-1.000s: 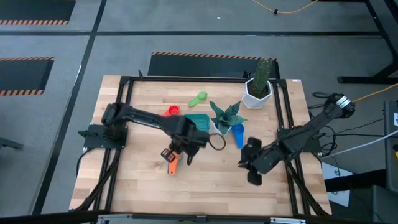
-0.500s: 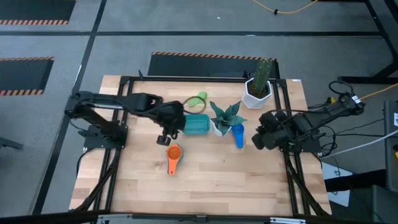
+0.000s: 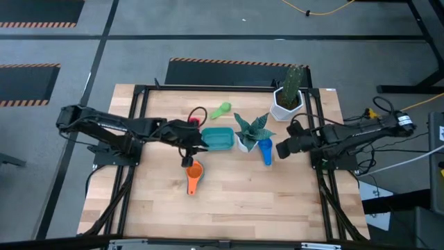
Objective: Nest measuring cups in basket
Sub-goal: Stack the blue measuring cup on top of the orange measuring cup
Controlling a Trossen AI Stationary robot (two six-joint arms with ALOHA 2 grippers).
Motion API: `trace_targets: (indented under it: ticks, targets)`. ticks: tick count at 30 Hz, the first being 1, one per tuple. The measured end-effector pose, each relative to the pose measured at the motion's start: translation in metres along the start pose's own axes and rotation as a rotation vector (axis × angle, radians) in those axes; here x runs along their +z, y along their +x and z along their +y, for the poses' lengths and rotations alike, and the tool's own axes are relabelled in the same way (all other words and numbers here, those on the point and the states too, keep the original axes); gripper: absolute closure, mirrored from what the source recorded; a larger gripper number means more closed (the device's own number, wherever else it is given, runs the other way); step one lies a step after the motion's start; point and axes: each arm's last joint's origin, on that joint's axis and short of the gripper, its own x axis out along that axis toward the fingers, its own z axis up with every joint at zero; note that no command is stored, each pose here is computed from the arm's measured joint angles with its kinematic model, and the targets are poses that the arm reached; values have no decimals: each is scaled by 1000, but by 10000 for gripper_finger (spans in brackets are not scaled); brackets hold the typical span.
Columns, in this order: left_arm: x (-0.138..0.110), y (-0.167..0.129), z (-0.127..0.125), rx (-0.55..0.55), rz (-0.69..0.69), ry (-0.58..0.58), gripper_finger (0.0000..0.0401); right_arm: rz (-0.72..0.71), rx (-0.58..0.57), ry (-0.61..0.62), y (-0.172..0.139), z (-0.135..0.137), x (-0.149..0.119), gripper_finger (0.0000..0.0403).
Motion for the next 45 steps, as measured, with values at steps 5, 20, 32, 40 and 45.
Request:
trace_targets:
  ticks: [5,20,32,40,45]
  targets:
    - [-10,9,0,0,23,-45,332,-50,49,74,16,-2,2,337]
    - [-13,10,0,0,35,-49,332,-143,94,189,53,-18,-3,337]
    - [-12,10,0,0,24,-49,332,-185,138,225,67,-26,-9,337]
    - [-12,10,0,0,24,-49,332,-200,162,213,74,-29,-13,337]
    - [-12,10,0,0,24,-49,332,-196,128,202,78,-29,-15,337]
